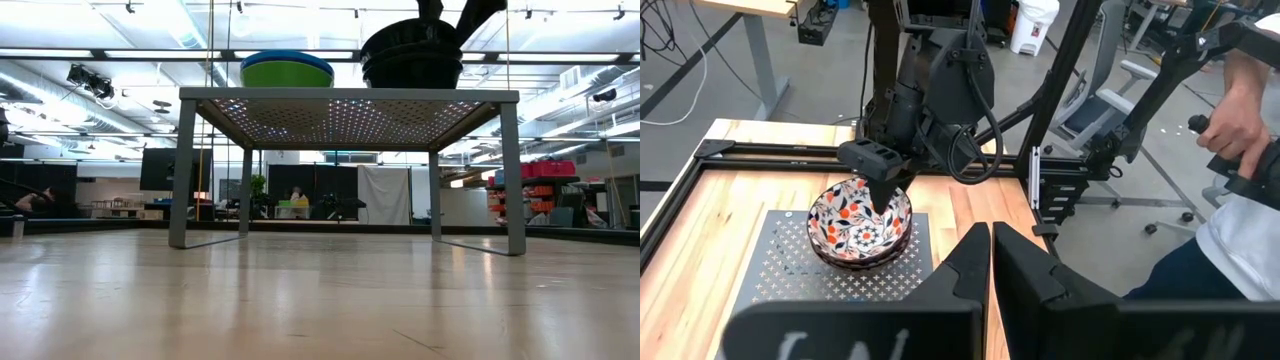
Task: Pick & Place Mini bowls
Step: Stack the white patterned bowl on top of the white patterned bowl on the shelf
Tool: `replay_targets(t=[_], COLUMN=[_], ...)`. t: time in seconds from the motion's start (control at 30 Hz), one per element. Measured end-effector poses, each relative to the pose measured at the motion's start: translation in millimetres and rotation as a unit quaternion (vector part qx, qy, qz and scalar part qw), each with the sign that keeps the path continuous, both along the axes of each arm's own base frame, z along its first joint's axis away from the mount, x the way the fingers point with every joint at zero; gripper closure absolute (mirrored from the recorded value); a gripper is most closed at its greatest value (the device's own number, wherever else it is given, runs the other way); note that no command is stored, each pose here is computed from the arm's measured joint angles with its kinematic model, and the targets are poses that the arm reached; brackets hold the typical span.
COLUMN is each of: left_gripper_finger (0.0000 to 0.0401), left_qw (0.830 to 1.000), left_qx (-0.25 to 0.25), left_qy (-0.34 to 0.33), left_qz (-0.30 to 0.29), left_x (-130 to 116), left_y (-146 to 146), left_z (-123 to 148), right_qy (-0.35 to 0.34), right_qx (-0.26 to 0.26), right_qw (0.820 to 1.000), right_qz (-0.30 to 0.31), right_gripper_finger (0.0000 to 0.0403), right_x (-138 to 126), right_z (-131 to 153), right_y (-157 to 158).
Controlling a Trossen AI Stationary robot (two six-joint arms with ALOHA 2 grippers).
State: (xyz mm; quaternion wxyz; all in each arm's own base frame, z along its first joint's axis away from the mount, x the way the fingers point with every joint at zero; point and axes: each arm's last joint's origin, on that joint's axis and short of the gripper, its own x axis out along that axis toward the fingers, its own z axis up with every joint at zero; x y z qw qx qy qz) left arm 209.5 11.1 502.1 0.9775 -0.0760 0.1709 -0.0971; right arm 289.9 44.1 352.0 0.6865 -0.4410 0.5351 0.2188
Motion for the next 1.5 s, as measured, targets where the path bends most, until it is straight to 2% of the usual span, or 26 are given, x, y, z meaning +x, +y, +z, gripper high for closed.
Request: replay_targets(t=[0.43,0.9,1.3,1.5], left_gripper_finger=[0.0383,0.0383,0.0383,0.0383], left_qw=[1.0,1.0,1.0,1.0], left_qx=[0.0,0.001,0.001,0.001], left_qy=[0.0,0.0,0.0,0.0], left_qz=[0.0,0.0,0.0,0.0], left_x=[0.0,0.0,0.0,0.0], left_y=[0.0,0.0,0.1,0.0], left_z=[0.0,0.0,0.0,0.0], right_qy=[0.001,0.0,-0.006,0.012], right_qx=[0.002,0.002,-0.022,-0.021], right_qw=[1.0,1.0,1.0,1.0], right_qz=[0.001,-0.002,-0.008,-0.003], right_gripper_finger=[0.0326,0.0391,0.0394,0.0394], right_x=[-0.2,-0.1,-2.2,-7.3], right_z=[-0.1,0.0,2.4,1.7], right_y=[0.3,0.1,-1.8,3.2])
